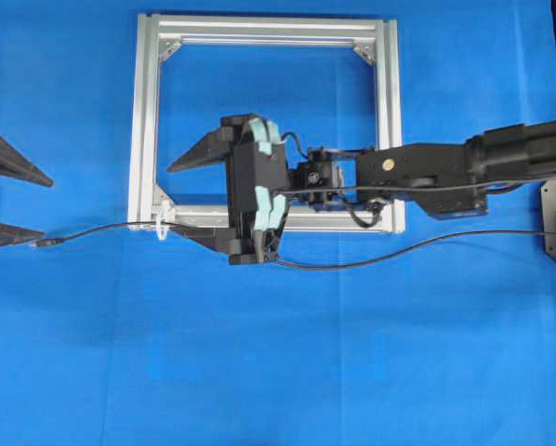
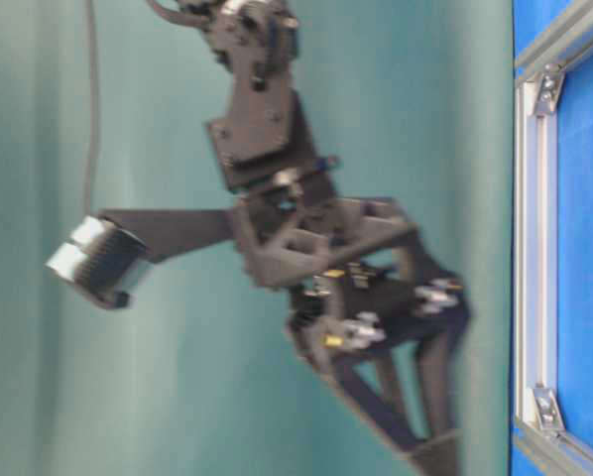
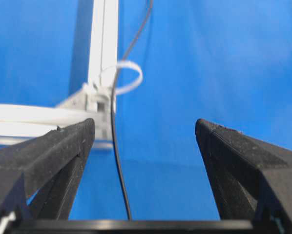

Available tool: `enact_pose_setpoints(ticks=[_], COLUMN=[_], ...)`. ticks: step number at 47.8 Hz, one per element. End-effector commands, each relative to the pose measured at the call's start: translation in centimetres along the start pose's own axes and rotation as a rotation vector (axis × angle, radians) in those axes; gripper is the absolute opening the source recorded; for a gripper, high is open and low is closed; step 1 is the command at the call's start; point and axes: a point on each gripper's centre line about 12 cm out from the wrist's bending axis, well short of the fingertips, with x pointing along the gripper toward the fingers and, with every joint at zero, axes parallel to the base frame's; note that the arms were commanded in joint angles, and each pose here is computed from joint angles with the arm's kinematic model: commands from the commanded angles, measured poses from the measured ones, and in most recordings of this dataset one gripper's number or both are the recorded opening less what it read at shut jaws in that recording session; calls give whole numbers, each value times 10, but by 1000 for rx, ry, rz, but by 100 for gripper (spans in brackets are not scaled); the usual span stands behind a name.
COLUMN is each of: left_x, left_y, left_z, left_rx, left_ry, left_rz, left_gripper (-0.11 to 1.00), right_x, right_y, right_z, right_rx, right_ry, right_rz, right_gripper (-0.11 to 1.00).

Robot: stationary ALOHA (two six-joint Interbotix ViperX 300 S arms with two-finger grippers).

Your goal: Insert the wire through the string loop located on the left side.

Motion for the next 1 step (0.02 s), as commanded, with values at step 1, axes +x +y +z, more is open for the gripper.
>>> enact_pose_setpoints(ticks=[1], left_x=[-1], left_y=[0], left_z=[10], left_rx=[19], left_ry=[-50], left_rz=[1], left_gripper=[79], right_x=[-11], right_y=[-2], right_z=[33], right_rx=[5], right_ry=[-75], right_rz=[-5], right_gripper=[92])
